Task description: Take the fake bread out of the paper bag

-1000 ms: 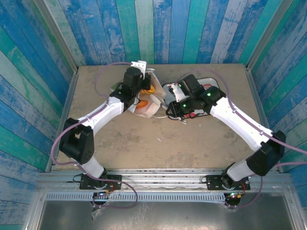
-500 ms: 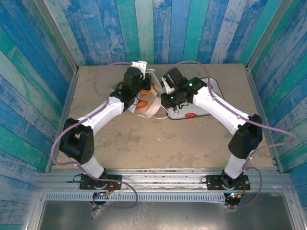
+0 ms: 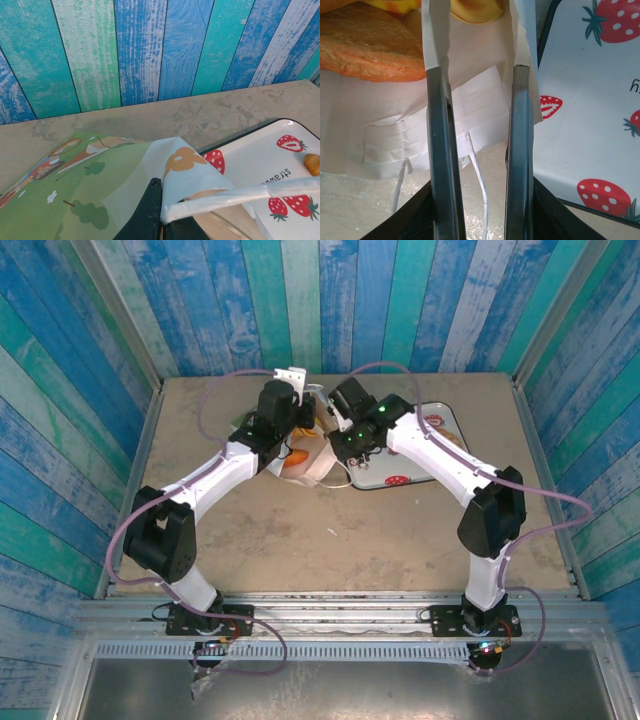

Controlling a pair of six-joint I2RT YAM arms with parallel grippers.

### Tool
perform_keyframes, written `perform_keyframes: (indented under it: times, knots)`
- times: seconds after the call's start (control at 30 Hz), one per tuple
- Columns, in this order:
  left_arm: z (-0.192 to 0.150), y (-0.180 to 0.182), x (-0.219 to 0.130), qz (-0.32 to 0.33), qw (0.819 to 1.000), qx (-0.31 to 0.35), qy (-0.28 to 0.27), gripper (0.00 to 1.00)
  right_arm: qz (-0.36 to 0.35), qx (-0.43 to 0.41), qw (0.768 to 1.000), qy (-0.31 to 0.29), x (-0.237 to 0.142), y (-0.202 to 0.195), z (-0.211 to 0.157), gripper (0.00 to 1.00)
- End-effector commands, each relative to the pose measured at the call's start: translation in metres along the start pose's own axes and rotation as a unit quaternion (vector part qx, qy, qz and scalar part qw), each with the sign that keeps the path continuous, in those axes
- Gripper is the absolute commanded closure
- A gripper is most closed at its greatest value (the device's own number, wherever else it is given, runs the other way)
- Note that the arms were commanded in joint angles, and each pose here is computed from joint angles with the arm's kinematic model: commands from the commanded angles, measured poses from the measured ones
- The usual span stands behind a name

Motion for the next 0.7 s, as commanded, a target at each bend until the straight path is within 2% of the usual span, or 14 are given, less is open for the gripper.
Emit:
perform_keyframes:
  times: [0.0, 0.27, 0.67]
  knots:
    - [0.013, -0.008, 0.006, -0.014, 1.000, -0.006, -0.021, 1.00, -0.010, -0.010, 1.000, 0.000, 0.000, -0.003, 0.005, 0.56]
    - [0.013, -0.010, 0.007, -0.021, 1.000, -0.008, -0.019, 1.00, -0.001, -0.010, 1.000, 0.011, 0.010, -0.010, 0.005, 0.56]
    - [0.011, -0.008, 0.009, -0.014, 1.000, -0.010, -0.019, 1.00, 0.018, -0.006, 1.000, -0.003, -0.003, -0.006, 0.005, 0.71]
Point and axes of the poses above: each hand's point on the last joint's axis, 136 mm out from that joint toward the fingers, its own x axis out along the fingers, its own y axis along the line the jaws close on, z = x × y, the point moved 4 cm from there along -x, back along the fingers, and after that the axes turned 14 degrees about -x, right-handed, at the moved point
